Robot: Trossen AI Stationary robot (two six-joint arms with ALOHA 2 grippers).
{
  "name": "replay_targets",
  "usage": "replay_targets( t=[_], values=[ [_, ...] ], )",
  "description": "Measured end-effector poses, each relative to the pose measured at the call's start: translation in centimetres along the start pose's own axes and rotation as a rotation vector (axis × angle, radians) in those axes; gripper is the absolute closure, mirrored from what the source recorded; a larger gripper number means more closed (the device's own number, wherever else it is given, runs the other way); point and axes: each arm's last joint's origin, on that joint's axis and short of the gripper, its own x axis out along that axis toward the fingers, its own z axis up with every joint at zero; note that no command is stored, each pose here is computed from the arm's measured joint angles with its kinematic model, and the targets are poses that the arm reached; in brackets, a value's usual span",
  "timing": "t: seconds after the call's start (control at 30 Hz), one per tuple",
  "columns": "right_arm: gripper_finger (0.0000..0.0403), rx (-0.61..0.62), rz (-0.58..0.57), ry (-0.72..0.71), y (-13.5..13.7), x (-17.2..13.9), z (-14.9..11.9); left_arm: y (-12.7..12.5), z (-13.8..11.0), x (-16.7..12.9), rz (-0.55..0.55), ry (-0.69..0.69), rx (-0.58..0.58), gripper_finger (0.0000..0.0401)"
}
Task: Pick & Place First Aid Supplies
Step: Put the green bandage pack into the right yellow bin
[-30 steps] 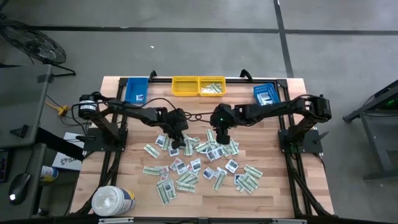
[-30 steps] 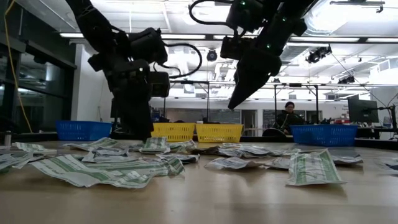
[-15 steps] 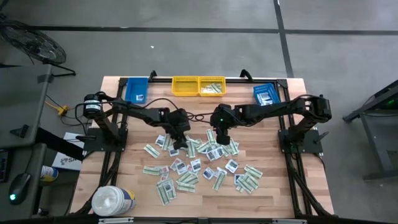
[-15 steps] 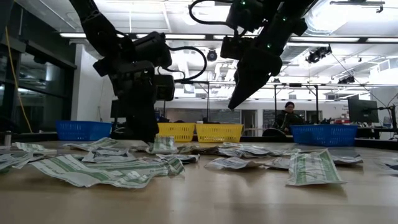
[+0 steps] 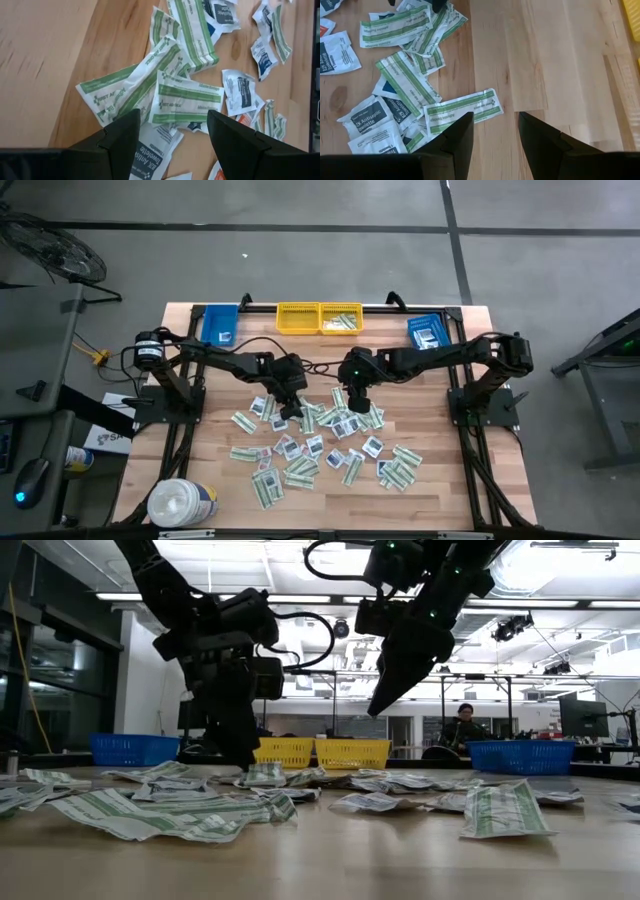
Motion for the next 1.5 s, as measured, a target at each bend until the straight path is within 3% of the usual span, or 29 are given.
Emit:
replay_targets(
  t=[0.83,1.5],
  values=[
    [0.0253,-0.001,0.0,-0.001,0.0,0.0,0.01,-0.39,0.01,0.9,-0.056,0.001,0.018,0.0175],
    [0.0253,0.0,0.0,0.0,0.0,0.0,0.0,-0.37,-0.05,0.9,-0.059,0.006,0.038,0.0387]
  ],
)
